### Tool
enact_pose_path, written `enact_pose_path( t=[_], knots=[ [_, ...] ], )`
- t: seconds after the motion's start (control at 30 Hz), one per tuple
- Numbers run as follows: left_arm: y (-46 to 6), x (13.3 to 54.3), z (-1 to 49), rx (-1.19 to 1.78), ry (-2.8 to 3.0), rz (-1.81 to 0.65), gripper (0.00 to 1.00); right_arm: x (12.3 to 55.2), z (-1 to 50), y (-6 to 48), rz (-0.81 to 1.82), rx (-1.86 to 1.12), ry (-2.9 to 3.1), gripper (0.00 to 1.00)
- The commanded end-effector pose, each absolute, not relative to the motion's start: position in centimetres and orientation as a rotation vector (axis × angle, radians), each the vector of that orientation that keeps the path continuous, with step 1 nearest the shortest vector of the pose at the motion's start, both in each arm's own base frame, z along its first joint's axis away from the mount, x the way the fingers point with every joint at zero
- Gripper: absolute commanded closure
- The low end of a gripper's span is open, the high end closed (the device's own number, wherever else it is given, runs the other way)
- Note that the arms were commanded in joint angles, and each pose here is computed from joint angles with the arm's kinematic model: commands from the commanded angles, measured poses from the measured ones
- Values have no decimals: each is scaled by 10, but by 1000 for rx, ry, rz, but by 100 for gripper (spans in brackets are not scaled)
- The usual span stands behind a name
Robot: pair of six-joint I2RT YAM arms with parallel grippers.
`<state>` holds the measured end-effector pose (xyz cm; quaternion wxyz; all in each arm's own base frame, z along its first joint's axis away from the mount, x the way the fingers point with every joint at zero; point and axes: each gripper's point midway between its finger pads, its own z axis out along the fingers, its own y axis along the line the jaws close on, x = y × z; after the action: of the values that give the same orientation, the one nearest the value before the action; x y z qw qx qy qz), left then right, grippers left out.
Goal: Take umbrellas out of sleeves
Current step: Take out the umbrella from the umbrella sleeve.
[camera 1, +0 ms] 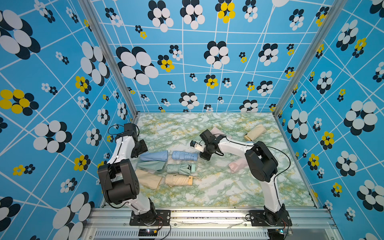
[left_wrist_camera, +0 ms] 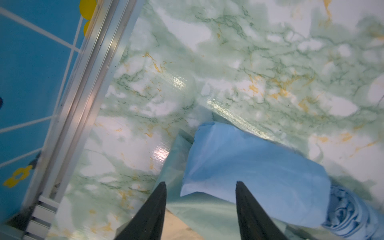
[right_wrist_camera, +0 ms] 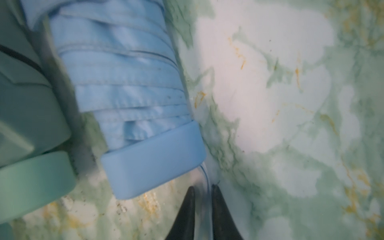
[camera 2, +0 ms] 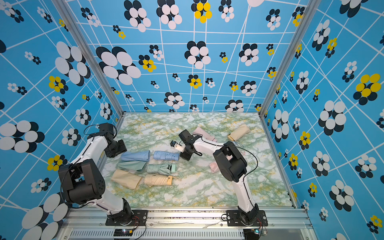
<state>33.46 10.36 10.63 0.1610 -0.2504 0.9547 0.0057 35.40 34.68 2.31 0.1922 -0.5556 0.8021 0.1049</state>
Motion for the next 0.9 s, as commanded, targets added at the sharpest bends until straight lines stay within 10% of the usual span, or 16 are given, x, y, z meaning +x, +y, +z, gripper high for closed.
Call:
enact_pose_path(
  t=[0.0,0.47,0.87],
  knots=[
    [104,337,126,-703,2631,-9,31,351,33,345,272,-1560,2260,71],
    [36,360,183,-496,2376,-405,1,361,146,334,192,-1401,2123,23],
    [-29,363,215,-237,2295,-601,1,372,211,295,183,-949,2121,1]
  ],
)
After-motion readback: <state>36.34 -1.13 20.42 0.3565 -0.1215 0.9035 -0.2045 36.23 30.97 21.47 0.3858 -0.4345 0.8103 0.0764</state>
